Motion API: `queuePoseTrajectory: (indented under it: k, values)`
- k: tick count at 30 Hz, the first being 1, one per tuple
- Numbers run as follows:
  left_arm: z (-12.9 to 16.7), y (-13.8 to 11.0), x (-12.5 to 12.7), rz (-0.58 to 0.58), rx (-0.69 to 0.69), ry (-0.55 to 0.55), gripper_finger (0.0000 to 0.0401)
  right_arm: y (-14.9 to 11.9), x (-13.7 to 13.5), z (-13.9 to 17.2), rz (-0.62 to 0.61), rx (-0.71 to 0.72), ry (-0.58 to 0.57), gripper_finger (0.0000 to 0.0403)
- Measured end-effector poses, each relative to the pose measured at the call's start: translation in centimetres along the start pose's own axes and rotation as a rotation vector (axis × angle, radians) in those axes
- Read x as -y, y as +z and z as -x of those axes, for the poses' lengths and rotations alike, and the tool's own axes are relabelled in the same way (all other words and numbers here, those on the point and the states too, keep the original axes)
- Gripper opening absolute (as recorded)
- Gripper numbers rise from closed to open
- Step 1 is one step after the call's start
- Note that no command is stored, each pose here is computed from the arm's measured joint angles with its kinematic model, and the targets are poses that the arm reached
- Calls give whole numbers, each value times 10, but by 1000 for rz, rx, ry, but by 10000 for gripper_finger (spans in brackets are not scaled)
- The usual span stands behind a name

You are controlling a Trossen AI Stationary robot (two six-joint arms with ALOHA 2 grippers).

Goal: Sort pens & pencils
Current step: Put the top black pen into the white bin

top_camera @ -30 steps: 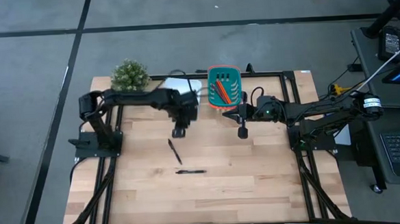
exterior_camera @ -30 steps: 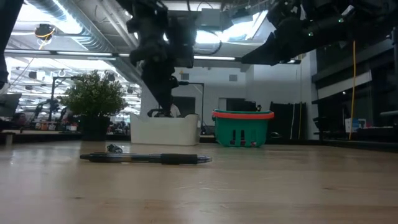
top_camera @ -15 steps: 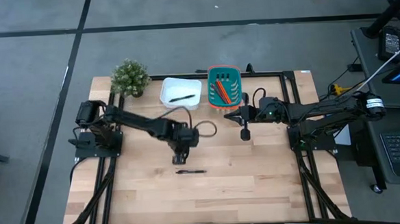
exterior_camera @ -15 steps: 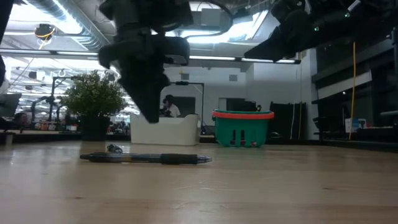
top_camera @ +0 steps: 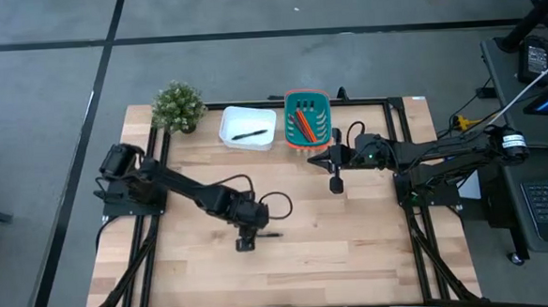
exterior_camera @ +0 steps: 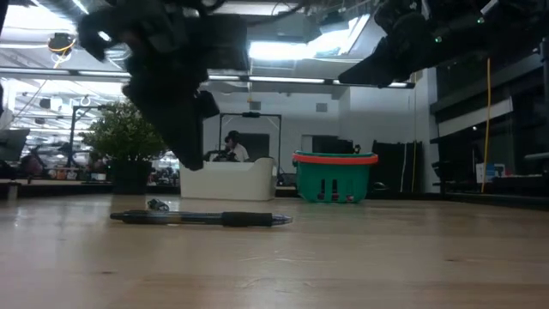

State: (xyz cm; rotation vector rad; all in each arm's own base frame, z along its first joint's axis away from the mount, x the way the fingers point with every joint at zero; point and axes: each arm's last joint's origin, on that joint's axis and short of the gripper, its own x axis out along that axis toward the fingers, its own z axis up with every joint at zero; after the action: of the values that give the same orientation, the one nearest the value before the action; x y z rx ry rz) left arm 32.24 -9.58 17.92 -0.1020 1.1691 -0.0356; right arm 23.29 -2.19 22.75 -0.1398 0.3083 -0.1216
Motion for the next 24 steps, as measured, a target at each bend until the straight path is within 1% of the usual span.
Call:
queuePoseTrajectory:
  k: [4, 6, 9, 14, 20, 24]
  values:
    - [0, -2, 14, -26, 25, -34, 76, 0, 0, 0, -9, 0, 0, 21]
    - [-3, 0, 19, -33, 46, -46, 76, 0, 0, 0, -10, 1, 0, 21]
    - [-13, -1, 22, -38, 37, -69, 76, 0, 0, 0, -11, 0, 0, 21]
    - [-31, -4, 16, -25, -27, -66, 76, 0, 0, 0, -12, -1, 0, 21]
    - [-40, -3, 8, -11, -46, -54, 76, -1, 0, 0, -12, -7, 1, 21]
    - [-50, -2, 2, -4, -77, -89, 76, -1, 0, 0, -9, -9, 1, 21]
